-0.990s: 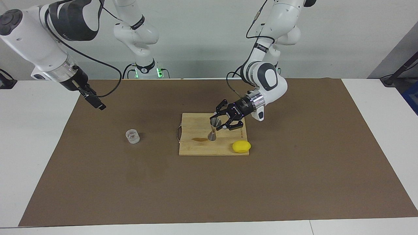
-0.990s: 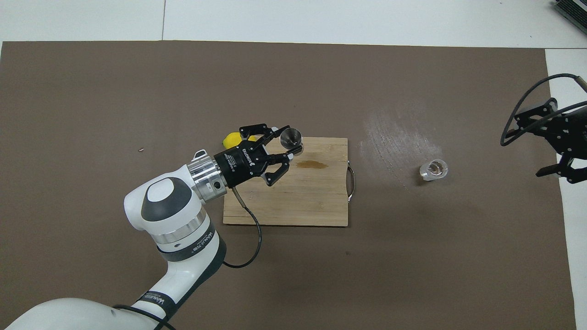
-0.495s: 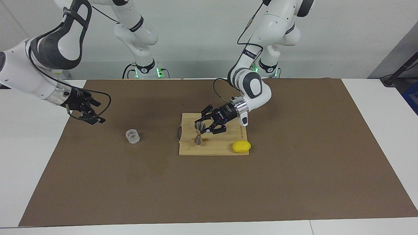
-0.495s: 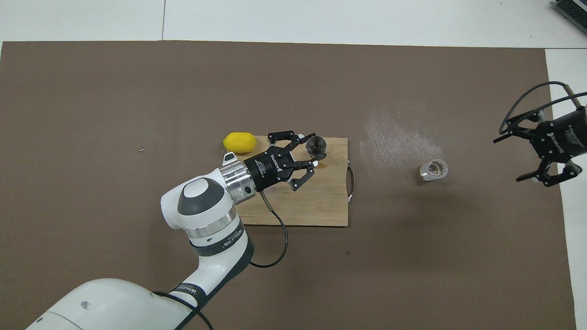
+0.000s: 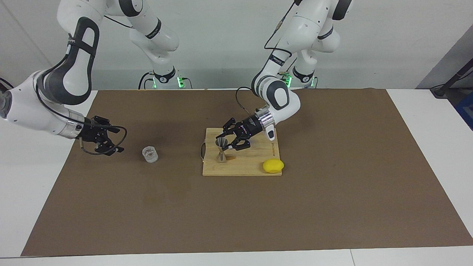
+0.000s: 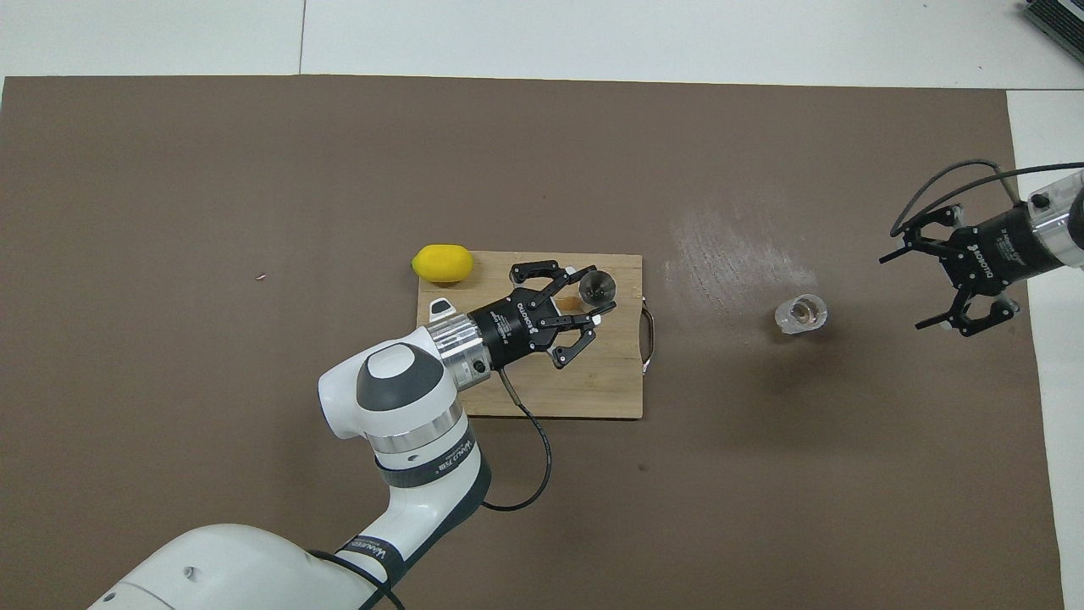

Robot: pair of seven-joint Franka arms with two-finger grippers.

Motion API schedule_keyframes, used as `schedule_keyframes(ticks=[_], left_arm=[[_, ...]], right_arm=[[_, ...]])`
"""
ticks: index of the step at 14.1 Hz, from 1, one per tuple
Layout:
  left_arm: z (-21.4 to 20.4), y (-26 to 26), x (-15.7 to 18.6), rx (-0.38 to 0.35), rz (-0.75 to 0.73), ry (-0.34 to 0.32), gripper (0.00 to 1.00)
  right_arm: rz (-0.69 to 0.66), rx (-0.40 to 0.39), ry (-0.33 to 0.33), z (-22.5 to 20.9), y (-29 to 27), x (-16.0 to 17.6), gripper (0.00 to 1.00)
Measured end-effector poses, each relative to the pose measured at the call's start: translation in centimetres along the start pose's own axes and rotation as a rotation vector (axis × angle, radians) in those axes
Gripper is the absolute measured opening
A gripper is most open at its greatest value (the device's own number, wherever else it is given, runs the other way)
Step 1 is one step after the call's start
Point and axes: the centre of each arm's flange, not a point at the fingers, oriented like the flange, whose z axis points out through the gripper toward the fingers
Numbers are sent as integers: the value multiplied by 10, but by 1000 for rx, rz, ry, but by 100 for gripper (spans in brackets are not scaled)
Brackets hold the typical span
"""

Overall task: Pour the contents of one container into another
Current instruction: 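Set the metal cup on the board while the right gripper reaches the glass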

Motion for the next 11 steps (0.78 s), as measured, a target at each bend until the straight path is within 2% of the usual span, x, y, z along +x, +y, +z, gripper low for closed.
schedule_keyframes(ticks=[5,7,11], left_arm=[[-3,3,3,-14,-1,16,51],[-3,3,5,-20,-2,28,51],[-2,3,9,-19,-2,35,51]], right_arm=[[30,-24,-72,60,-19,47,98],[42,-17,-118,77,-25,53,98],[46,-4,-155,110,-27,59,97]])
